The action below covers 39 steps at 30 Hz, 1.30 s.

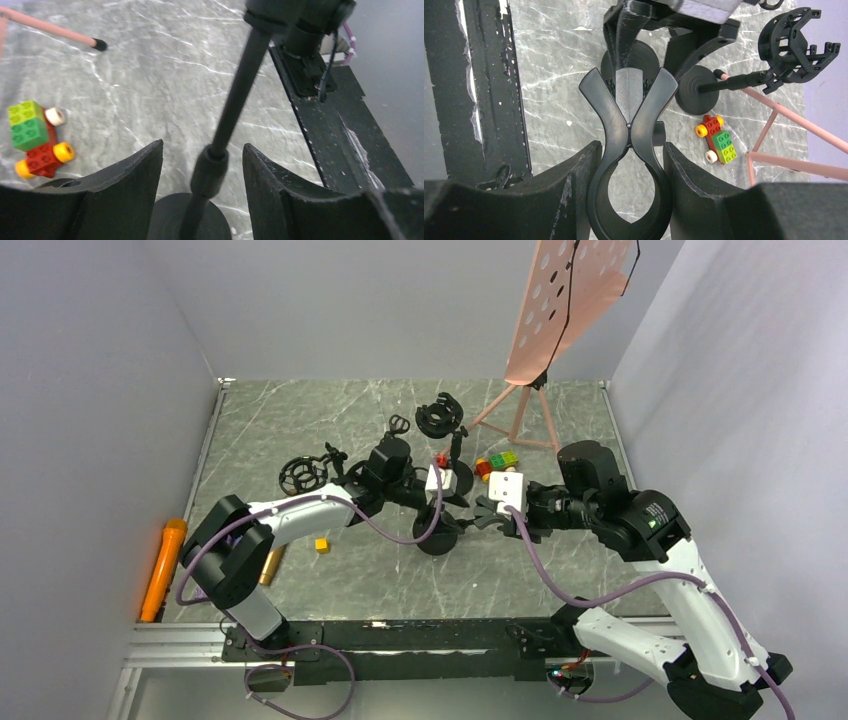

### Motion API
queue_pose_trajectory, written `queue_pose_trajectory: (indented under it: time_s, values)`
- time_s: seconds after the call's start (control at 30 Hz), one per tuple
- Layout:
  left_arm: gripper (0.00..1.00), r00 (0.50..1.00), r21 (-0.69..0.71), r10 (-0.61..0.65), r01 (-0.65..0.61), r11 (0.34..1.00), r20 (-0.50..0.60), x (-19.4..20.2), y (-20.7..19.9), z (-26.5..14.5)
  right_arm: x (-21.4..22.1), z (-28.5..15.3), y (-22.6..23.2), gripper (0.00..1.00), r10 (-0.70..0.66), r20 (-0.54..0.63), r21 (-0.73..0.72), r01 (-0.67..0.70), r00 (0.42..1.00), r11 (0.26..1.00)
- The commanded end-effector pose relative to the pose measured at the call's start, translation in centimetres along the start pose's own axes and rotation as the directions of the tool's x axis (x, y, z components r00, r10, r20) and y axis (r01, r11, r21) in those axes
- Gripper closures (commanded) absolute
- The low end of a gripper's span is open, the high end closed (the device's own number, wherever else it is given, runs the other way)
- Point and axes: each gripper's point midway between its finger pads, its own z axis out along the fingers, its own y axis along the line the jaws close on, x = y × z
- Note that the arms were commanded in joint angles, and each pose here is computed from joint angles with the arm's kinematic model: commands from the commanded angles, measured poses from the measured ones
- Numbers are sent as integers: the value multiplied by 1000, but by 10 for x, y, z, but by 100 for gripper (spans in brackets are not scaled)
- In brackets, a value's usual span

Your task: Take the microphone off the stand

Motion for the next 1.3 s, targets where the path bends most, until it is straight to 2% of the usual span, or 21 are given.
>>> queue_pose_trajectory:
  time_s: [0.0,0.13,0.33,0.4,0.6,0.67,0.73,0.8,0.87,0.93,1.0,1.1,1.2,1.27]
  values:
    - [36,999,120,41,-36,992,-33,3,-22,-3,9,-1,-6,100,-13,-41,31,15,999,999]
    - [35,998,207,25,-13,978,-54,11,-40,-7,11,-3,-6,100,-9,-45,40,10,999,999]
    - [37,999,138,31,-27,990,-24,7,-14,16,11,-3,-8,100,5,-45,44,-3,999,999]
    - [45,1000,117,14,-12,993,-17,5,-6,21,10,-3,-10,100,14,-42,46,-12,999,999]
    - [82,995,110,32,-22,994,-92,17,-9,12,6,-2,-15,100,48,-33,62,-46,998,997]
    - [92,989,88,48,-36,995,-141,19,-13,-3,3,0,-27,100,128,-23,121,-124,992,985]
    - [100,982,18,61,-59,998,-181,17,-13,-19,-5,-1,-45,100,287,17,202,-285,958,937]
    - [100,982,-129,4,-30,991,-191,8,-9,-38,-10,0,-58,100,472,67,220,-474,879,852]
    - [100,981,-203,-74,37,978,-179,9,-16,-51,-8,1,-67,100,651,97,193,-656,753,730]
    - [100,972,-313,-118,50,949,-202,11,-19,-58,-8,8,-65,100,759,81,124,-762,646,635]
    - [100,963,-448,-135,16,894,-234,15,-10,-67,-2,21,-62,100,825,38,80,-825,564,560]
    - [100,939,-596,-185,-27,803,-292,33,5,-80,12,44,-54,100,926,-68,25,-928,370,373]
    - [100,919,-649,-225,-42,759,-324,50,13,-83,21,56,-52,100,973,-103,-42,-979,205,202]
    - [100,914,-641,-216,-59,765,-343,60,14,-80,27,60,-52,100,985,-111,-64,-990,131,124]
